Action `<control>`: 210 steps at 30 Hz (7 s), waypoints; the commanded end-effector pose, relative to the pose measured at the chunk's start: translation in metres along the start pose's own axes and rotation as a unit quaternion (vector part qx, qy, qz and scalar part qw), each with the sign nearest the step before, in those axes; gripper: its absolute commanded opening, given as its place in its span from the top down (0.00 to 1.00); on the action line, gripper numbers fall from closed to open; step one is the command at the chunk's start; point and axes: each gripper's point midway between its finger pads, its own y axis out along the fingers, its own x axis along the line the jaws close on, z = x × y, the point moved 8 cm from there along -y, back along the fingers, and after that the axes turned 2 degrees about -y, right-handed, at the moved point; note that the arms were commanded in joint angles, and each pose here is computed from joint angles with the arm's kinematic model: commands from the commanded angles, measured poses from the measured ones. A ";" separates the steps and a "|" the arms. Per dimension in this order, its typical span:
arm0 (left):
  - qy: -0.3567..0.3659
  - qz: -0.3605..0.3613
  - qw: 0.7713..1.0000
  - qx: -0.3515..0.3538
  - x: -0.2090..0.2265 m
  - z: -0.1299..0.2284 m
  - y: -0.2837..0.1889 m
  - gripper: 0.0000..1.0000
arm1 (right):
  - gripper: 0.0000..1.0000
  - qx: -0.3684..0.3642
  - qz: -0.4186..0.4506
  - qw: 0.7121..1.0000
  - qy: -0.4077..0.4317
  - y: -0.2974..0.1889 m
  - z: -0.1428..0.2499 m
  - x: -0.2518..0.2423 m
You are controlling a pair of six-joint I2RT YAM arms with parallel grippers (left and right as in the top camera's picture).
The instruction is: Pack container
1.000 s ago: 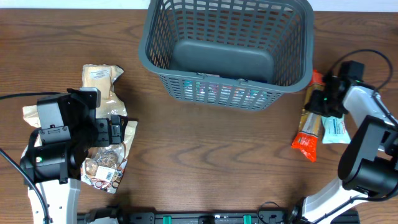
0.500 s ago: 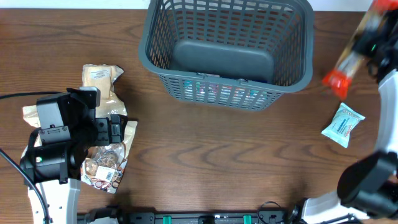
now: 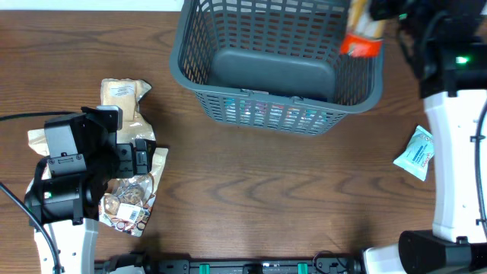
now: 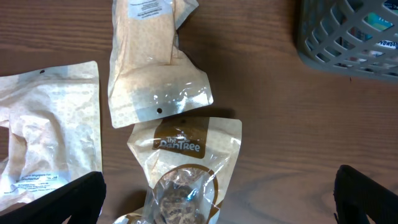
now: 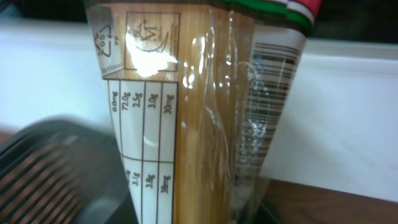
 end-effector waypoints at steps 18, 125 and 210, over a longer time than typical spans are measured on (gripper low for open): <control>0.005 -0.007 1.000 -0.004 0.002 -0.002 -0.001 0.01 | 0.83 0.256 -0.294 0.872 -0.296 -0.011 0.109 0.085; -0.019 0.001 0.999 0.041 0.005 -0.005 0.027 0.01 | 0.99 0.424 0.223 0.652 0.587 -0.026 0.352 -0.080; -0.020 0.001 0.999 0.031 0.005 -0.008 0.027 0.01 | 0.99 0.341 -0.002 0.646 0.683 -0.021 0.406 -0.046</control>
